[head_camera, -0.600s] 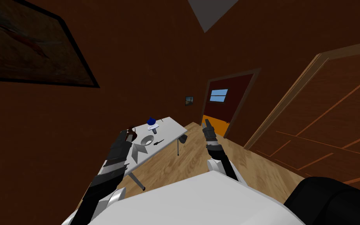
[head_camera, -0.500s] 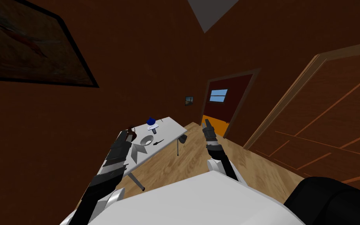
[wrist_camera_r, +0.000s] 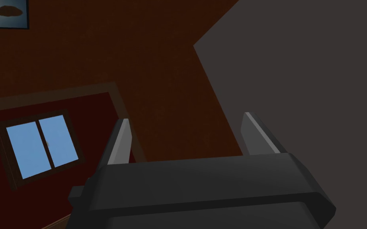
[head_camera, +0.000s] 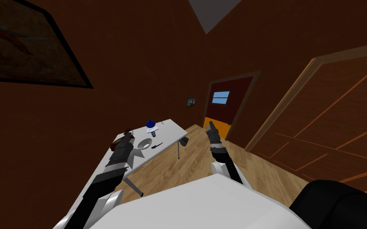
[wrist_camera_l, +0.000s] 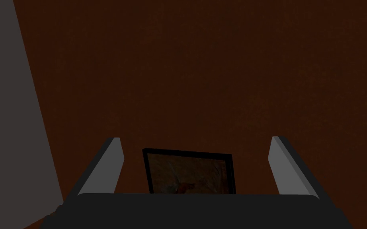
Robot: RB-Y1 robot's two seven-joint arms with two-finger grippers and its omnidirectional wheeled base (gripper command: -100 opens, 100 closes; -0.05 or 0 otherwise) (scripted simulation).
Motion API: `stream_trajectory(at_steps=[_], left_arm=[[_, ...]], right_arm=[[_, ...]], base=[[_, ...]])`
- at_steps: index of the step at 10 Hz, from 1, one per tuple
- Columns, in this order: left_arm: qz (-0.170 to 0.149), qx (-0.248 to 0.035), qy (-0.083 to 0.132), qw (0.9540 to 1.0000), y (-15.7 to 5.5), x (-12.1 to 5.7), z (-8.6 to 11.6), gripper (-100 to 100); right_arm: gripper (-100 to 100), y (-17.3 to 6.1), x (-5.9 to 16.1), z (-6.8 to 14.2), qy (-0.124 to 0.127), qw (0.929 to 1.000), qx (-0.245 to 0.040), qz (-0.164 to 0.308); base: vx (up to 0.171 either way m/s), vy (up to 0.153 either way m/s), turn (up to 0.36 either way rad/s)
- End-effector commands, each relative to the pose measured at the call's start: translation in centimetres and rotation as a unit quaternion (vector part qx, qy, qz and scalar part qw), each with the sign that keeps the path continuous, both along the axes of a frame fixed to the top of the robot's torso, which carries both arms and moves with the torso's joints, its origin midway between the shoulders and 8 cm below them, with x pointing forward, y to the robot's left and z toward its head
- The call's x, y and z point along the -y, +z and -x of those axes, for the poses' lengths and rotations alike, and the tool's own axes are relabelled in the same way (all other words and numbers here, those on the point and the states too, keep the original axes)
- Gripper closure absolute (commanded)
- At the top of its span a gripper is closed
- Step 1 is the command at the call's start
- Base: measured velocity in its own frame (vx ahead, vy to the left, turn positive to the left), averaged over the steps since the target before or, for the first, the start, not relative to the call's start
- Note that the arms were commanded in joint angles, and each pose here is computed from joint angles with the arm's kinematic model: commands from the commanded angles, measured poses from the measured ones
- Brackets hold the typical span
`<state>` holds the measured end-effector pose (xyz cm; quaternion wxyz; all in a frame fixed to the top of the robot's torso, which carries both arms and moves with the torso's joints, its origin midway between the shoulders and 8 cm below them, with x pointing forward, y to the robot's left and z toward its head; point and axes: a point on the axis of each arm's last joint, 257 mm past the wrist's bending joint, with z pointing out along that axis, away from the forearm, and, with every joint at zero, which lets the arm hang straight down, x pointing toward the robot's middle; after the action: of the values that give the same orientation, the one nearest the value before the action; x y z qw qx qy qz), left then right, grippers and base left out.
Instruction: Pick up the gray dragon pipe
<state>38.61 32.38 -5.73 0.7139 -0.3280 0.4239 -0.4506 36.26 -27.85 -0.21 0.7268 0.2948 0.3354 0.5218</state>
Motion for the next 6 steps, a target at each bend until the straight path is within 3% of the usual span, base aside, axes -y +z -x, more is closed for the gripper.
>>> stream_trajectory(at_steps=[1, 2, 6], left_arm=[[0.000, -0.022, 0.007, 0.9997, -0.9, -1.0, -0.8, -100], [0.000, -0.023, 0.008, 0.9997, -1.0, -1.0, -0.8, -100], [0.003, -0.075, 0.030, 0.9968, -3.1, -3.9, -2.5, -100]], right_arm=[[0, 0.0, 0.0, 0.0, 0.000, 1.0000, 0.000, 0.000], [0, 0.0, 0.0, 0.0, 0.000, 1.0000, 0.000, 0.000], [0, 0.0, 0.0, 0.0, 0.000, 1.0000, 0.000, 0.000]], base=[[0.005, -0.081, -0.028], [0.004, -0.068, -0.015], [0.004, -0.107, -0.036]])
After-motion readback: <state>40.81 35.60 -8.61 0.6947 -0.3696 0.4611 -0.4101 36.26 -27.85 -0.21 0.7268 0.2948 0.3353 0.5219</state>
